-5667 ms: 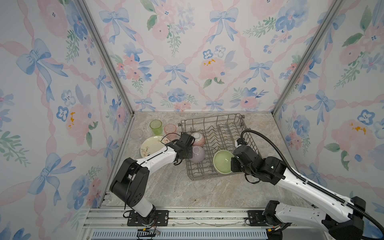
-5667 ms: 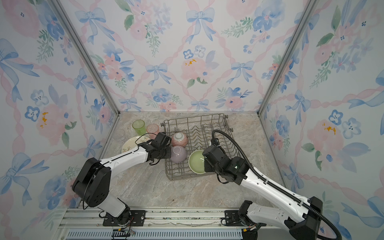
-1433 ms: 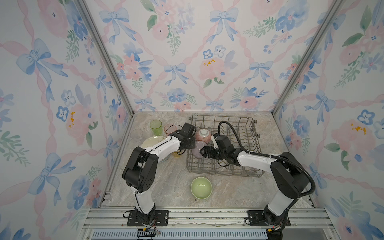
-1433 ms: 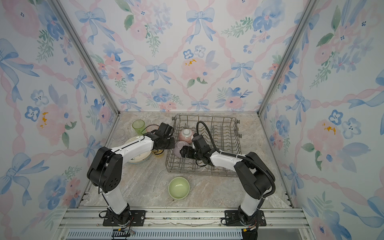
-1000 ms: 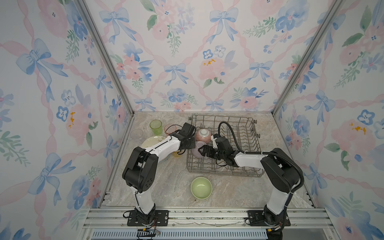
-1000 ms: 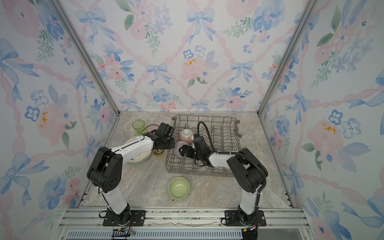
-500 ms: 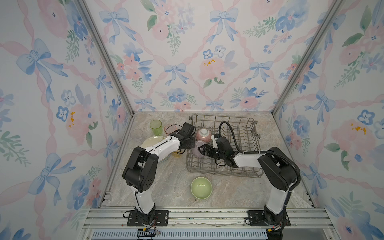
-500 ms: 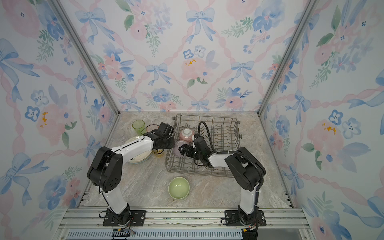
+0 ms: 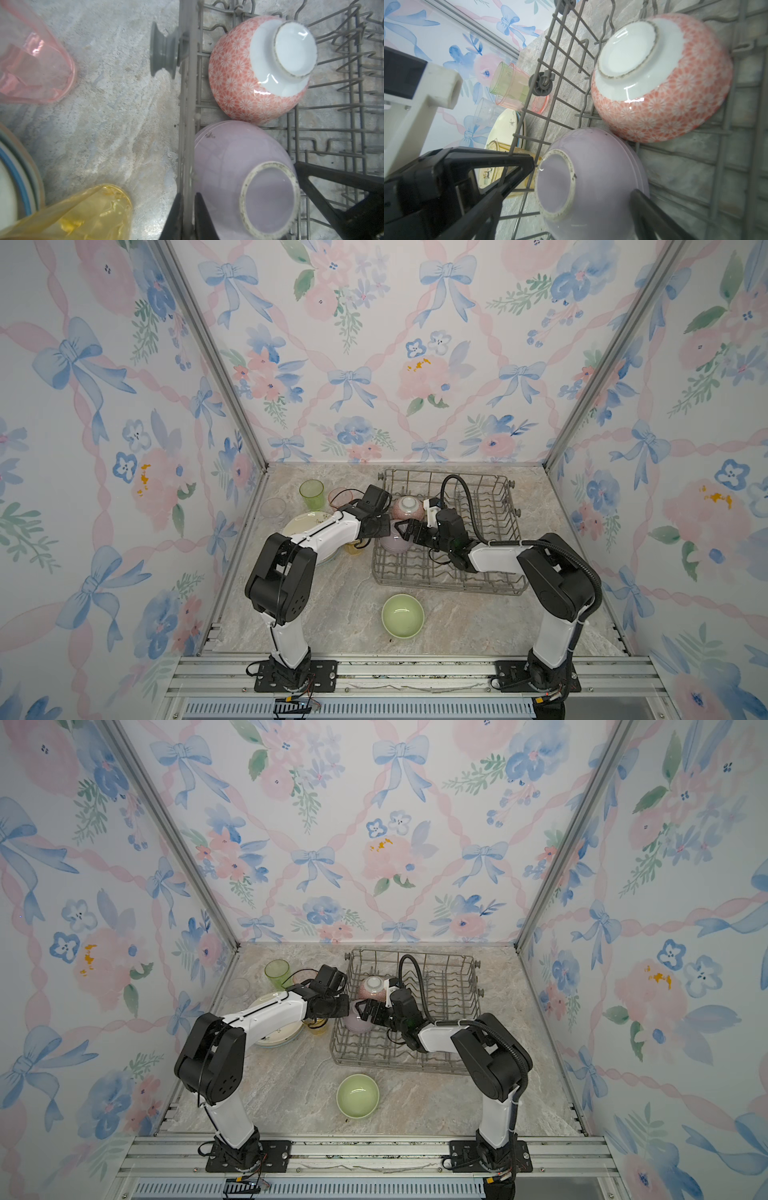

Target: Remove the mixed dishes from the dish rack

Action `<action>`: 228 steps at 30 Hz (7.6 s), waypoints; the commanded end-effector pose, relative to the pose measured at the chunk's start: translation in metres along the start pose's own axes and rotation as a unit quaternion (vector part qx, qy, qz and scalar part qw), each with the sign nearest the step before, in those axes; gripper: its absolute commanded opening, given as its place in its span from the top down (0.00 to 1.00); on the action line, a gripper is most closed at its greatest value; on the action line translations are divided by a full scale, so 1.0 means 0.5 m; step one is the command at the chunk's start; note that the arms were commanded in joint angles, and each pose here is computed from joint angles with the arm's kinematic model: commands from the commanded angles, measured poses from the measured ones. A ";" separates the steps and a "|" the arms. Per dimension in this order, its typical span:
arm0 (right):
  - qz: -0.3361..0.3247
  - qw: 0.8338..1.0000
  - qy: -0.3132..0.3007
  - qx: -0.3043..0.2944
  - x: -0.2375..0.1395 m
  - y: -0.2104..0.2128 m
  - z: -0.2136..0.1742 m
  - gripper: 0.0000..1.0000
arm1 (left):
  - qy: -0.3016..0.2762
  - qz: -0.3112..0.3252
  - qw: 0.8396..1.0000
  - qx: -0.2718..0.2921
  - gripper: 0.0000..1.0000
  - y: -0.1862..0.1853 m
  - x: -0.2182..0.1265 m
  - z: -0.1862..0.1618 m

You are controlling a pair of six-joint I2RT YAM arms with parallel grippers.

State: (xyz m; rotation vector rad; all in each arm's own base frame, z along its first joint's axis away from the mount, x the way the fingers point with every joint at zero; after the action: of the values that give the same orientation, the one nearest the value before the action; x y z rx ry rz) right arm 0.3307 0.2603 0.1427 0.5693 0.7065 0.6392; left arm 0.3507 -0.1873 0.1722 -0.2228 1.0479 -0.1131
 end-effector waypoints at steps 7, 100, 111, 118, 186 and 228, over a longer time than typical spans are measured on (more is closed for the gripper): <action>-0.046 0.998 0.020 0.034 -0.014 -0.024 -0.004 0.03 | 0.015 -0.049 0.999 0.002 0.86 -0.022 0.000 -0.004; 0.187 0.980 0.048 0.051 -0.043 0.170 0.000 0.13 | 0.025 -0.040 0.999 0.005 0.92 -0.009 0.020 -0.004; 0.193 0.980 0.027 0.038 -0.076 0.189 -0.005 0.14 | 0.026 -0.044 0.999 0.004 0.92 -0.012 0.022 0.000; 0.193 0.980 0.034 0.043 -0.062 0.186 -0.013 0.15 | 0.028 -0.046 0.999 0.004 0.92 -0.012 0.022 -0.001; -0.200 0.961 0.146 -0.120 -0.011 0.020 0.043 0.48 | -0.073 -0.038 0.997 -0.007 0.02 0.001 -0.110 0.035; -0.213 0.956 0.092 -0.180 -0.141 0.151 0.131 1.00 | -0.129 -0.082 0.988 -0.019 0.02 0.020 -0.267 -0.025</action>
State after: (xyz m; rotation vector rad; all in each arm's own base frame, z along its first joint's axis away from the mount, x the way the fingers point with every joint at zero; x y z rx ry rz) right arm 0.3279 0.2465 0.2335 0.0347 0.8703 0.3703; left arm 0.2792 -0.1573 0.2747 -0.3260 0.7580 -0.2164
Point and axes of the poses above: each gripper's point midway between its finger pads, its own x axis out along the fingers, its own y axis along the line the jaws close on, z = x × y, the point moved 10 cm from there along -x, back along the fingers, and after that the axes turned 5 degrees about -x, right-handed, at the moved point
